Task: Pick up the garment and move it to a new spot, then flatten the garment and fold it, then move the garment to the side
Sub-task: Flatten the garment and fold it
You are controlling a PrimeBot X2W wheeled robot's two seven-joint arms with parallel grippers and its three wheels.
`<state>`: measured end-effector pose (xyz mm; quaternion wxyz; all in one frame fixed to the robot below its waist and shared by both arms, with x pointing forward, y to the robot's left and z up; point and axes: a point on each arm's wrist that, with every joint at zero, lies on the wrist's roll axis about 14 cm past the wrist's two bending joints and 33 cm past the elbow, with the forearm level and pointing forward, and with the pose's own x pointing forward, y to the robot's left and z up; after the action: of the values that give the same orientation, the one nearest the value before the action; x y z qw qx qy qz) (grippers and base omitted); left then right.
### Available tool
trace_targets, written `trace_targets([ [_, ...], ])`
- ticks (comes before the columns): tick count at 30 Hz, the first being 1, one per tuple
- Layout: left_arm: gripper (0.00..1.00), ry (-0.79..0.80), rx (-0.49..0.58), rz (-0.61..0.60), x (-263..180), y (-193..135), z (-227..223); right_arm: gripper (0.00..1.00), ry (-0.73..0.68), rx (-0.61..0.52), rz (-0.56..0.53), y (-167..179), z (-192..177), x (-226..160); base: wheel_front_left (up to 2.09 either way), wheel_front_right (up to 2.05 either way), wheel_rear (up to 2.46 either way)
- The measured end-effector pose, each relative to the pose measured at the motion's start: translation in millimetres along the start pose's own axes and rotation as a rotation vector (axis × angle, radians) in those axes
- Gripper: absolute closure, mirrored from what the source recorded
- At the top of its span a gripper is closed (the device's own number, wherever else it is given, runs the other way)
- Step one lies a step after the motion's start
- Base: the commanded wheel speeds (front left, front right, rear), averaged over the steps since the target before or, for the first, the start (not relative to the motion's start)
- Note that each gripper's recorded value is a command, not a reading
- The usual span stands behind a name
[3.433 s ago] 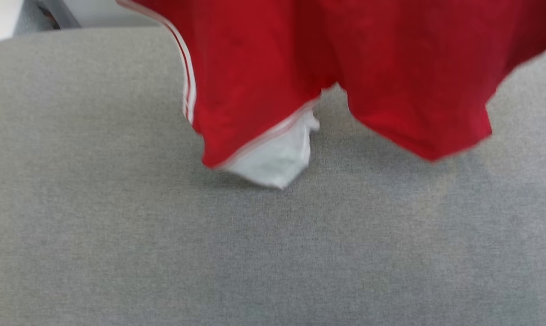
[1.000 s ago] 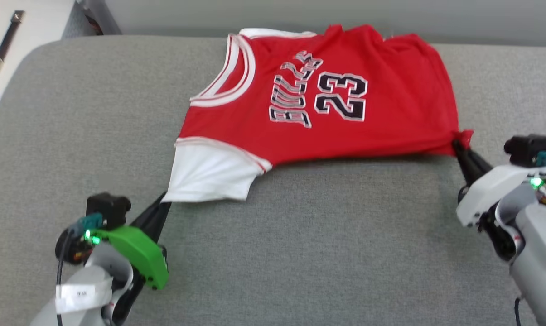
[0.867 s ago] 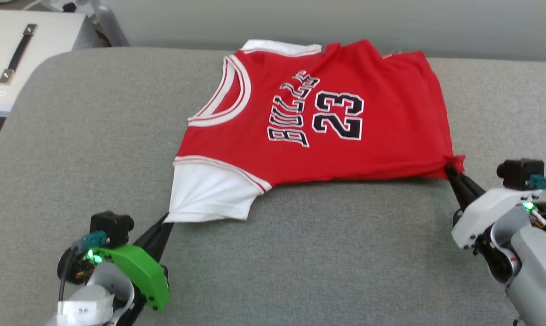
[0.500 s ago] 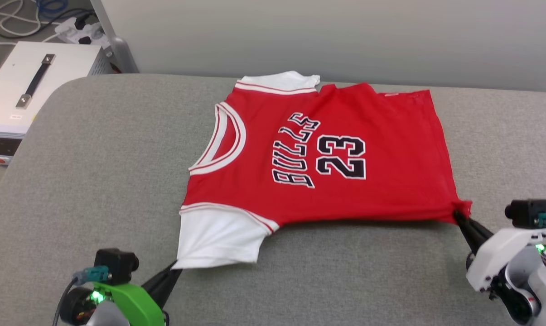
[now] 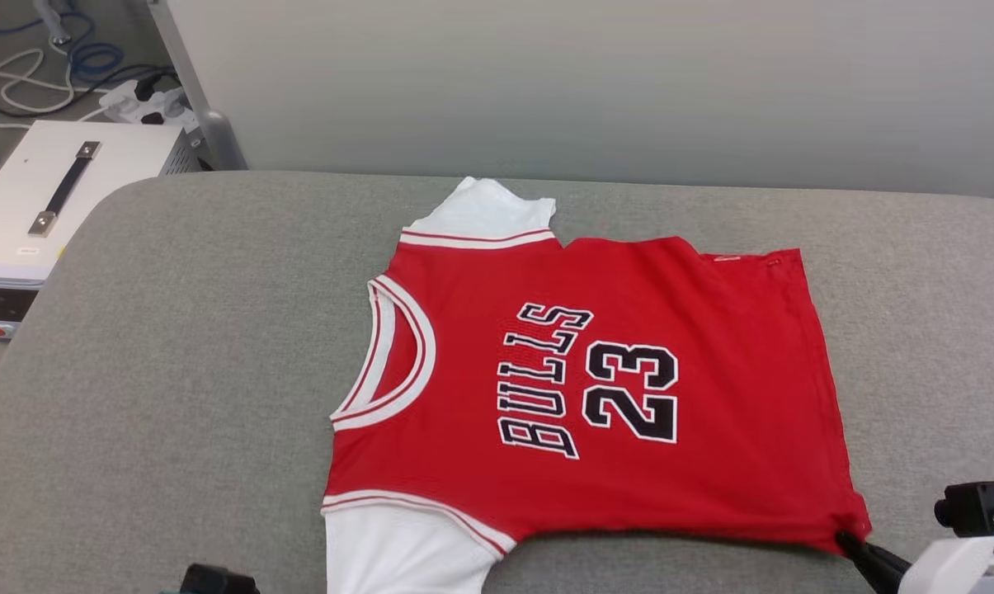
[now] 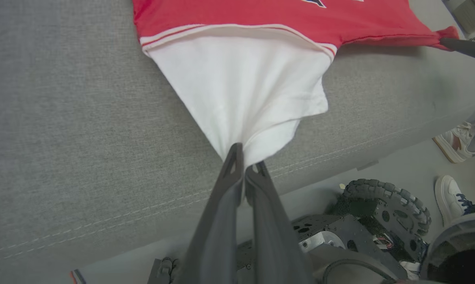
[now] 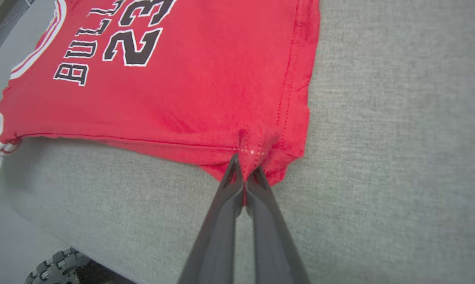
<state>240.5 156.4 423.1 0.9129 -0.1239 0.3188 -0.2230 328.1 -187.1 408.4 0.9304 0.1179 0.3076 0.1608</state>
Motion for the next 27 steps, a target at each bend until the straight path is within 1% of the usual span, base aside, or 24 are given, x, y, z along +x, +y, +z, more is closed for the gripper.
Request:
trace_targets([
  [4,1.00,0.009,-0.014,-0.018,-3.1,-7.1,-5.0,1.00,0.001,0.036,0.000,3.9,-3.8,-12.0,0.00,0.00,0.00],
  [6,1.00,-0.006,-0.010,-0.011,-2.8,-4.6,0.3,1.00,-0.022,0.032,-0.004,5.0,3.3,-15.4,0.00,0.00,0.00],
  [9,1.00,-0.041,-0.002,-0.005,-1.3,-2.9,11.3,1.00,-0.071,0.059,0.007,10.9,18.9,-16.8,0.00,0.00,0.00],
  [13,1.00,-0.099,0.041,0.002,4.0,1.5,36.3,1.00,-0.112,0.075,0.023,17.2,37.4,-17.3,0.00,0.00,0.00],
  [17,1.00,-0.171,0.109,0.006,13.5,6.7,73.0,1.00,-0.108,0.059,0.019,17.2,44.8,-15.3,0.00,0.00,0.00],
  [20,1.00,-0.192,0.149,0.014,21.6,10.3,92.7,1.00,-0.096,0.056,0.013,16.6,46.6,-11.0,0.00,0.00,0.00],
  [24,1.00,-0.208,0.176,0.022,36.0,17.9,115.9,1.00,-0.109,0.052,0.010,14.9,59.6,0.7,0.00,0.00,0.00],
  [27,1.00,-0.213,0.177,0.061,47.4,33.7,132.1,1.00,-0.112,0.033,0.003,12.4,69.2,12.4,0.00,0.00,0.00],
])
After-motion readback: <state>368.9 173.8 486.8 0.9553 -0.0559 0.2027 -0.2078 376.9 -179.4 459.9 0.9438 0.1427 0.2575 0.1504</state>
